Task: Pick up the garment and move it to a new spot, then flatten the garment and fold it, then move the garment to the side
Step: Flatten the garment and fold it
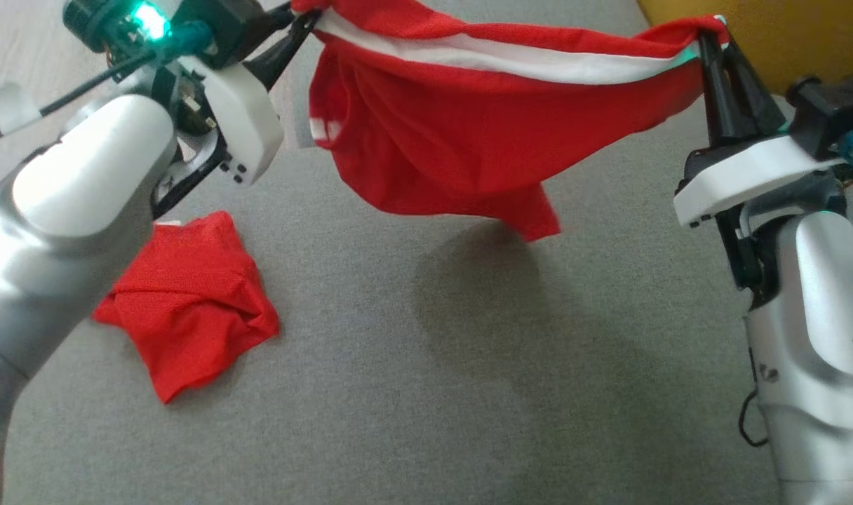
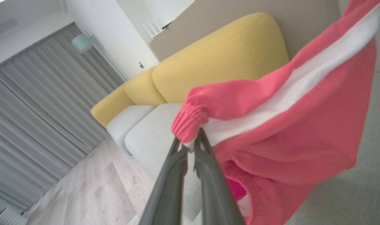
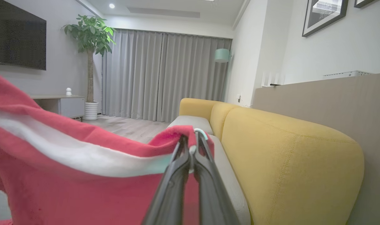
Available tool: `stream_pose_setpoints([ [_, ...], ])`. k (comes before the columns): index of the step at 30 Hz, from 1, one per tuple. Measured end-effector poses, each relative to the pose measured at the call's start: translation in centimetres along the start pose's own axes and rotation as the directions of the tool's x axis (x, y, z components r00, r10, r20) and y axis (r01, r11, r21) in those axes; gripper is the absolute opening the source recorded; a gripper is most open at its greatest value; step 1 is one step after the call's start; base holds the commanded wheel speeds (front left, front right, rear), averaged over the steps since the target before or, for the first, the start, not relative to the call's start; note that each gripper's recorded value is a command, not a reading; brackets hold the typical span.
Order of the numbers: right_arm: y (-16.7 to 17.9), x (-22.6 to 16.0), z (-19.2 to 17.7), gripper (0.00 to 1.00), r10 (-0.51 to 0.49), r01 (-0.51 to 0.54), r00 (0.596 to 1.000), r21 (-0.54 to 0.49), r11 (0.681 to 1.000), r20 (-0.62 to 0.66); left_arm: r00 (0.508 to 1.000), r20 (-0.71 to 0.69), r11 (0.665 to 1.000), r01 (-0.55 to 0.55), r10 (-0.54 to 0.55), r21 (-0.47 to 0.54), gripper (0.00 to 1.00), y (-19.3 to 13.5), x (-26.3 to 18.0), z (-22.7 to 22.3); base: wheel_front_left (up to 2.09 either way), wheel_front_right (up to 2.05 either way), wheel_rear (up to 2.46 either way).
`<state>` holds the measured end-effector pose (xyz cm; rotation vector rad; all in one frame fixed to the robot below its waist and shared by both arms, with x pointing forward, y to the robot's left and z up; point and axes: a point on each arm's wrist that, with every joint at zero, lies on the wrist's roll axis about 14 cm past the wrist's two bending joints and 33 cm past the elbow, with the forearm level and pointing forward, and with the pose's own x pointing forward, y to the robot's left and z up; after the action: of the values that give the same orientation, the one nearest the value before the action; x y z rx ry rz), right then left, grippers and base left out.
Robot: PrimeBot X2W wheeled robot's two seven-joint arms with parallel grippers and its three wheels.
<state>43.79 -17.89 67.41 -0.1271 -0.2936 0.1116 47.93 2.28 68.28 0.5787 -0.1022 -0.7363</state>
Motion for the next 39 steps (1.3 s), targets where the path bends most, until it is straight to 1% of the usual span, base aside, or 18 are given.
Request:
stream_pose_setpoints([
  [5, -1.2, -0.1, -0.4, 0.00, -0.037, 0.037, 0.999, -0.014, 0.999, -0.015, 1.000, 0.011, 0.999, -0.017, 0.017, -0.032, 0.00, 0.6, -0.3, 0.3, 0.00, 0.00, 0.00],
  [8, -1.3, -0.1, -0.5, 0.00, -0.039, 0.038, 0.999, -0.020, 0.999, -0.022, 1.000, 0.000, 0.997, -0.016, 0.016, -0.079, 0.00, 0.5, -0.5, 0.0, 0.00, 0.00, 0.00],
  [10, -1.3, -0.1, -0.8, 0.00, -0.034, 0.033, 0.999, -0.025, 0.999, -0.032, 1.000, -0.019, 0.992, -0.005, 0.003, -0.129, 0.00, 0.1, -0.6, -0.6, 0.00, 0.00, 0.00],
  [13, -1.3, -0.1, -1.5, 0.00, -0.031, 0.029, 0.998, -0.034, 0.999, -0.054, 0.998, -0.049, 0.969, 0.013, -0.026, -0.245, 0.00, -1.0, -0.7, -2.2, 0.00, 0.00, 0.00],
  [16, -1.5, 0.0, -1.8, 0.00, -0.030, 0.027, 0.997, -0.044, 0.999, -0.069, 0.996, -0.078, 0.946, 0.012, -0.040, -0.325, 0.00, -1.8, -0.9, -4.0, 0.00, 0.00, 0.00],
  [19, -1.7, 0.3, -2.7, 0.00, -0.025, 0.019, 0.994, -0.058, 0.998, -0.103, 0.992, -0.108, 0.930, 0.016, -0.060, -0.366, 0.00, -2.2, -0.9, -5.3, 0.00, 0.00, 0.00],
  [22, -1.5, 1.2, -4.1, 0.00, -0.013, 0.006, 0.989, -0.044, 0.999, -0.146, 0.990, -0.133, 0.922, -0.003, -0.052, -0.388, 0.00, -1.8, -0.3, -6.4, 0.00, 0.00, 0.00],
  [25, -1.5, 3.6, -4.9, 0.00, 0.006, -0.016, 0.985, -0.058, 0.998, -0.171, 0.987, -0.156, 0.896, -0.035, -0.039, -0.443, 0.00, -0.5, 1.0, -7.7, 0.00, 0.00, 0.00],
  [28, -1.4, 7.5, -4.5, 0.00, 0.022, -0.029, 0.987, -0.045, 0.999, -0.158, 0.986, -0.164, 0.887, -0.081, 0.006, -0.455, 0.00, 2.1, 2.9, -8.4, 0.00, 0.00, 0.00],
  [30, -1.9, 10.4, -4.0, 0.00, 0.018, -0.024, 0.991, -0.039, 0.999, -0.136, 0.990, -0.129, 0.884, -0.114, 0.061, -0.453, 0.00, 4.4, 4.6, -8.1, 0.00, 0.00, 0.00],
  [33, -2.6, 14.1, -3.0, 0.00, 0.006, -0.009, 0.998, -0.044, 0.999, -0.060, 0.988, -0.058, 0.884, -0.154, 0.143, -0.441, 0.00, 7.4, 7.2, -7.2, 0.00, 0.00, 0.00],
  [35, -3.2, 16.1, -2.7, 0.00, -0.007, 0.006, 1.000, -0.056, 0.998, -0.011, 0.980, -0.007, 0.872, -0.178, 0.197, -0.457, 0.00, 9.1, 8.6, -6.8, 0.00, 0.00, 0.00],
  [37, -3.5, 17.6, -3.1, 0.00, -0.012, 0.014, 1.000, -0.081, 0.997, 0.018, 0.970, 0.034, 0.862, -0.197, 0.240, -0.467, 0.00, 10.2, 9.9, -6.8, 0.00, 0.00, 0.00],
  [39, -3.5, 18.4, -4.6, 0.00, -0.013, 0.013, 1.000, -0.092, 0.996, 0.011, 0.964, 0.049, 0.856, -0.208, 0.261, -0.474, 0.00, 10.5, 10.8, -7.6, 0.00, 0.00, 0.00],
])
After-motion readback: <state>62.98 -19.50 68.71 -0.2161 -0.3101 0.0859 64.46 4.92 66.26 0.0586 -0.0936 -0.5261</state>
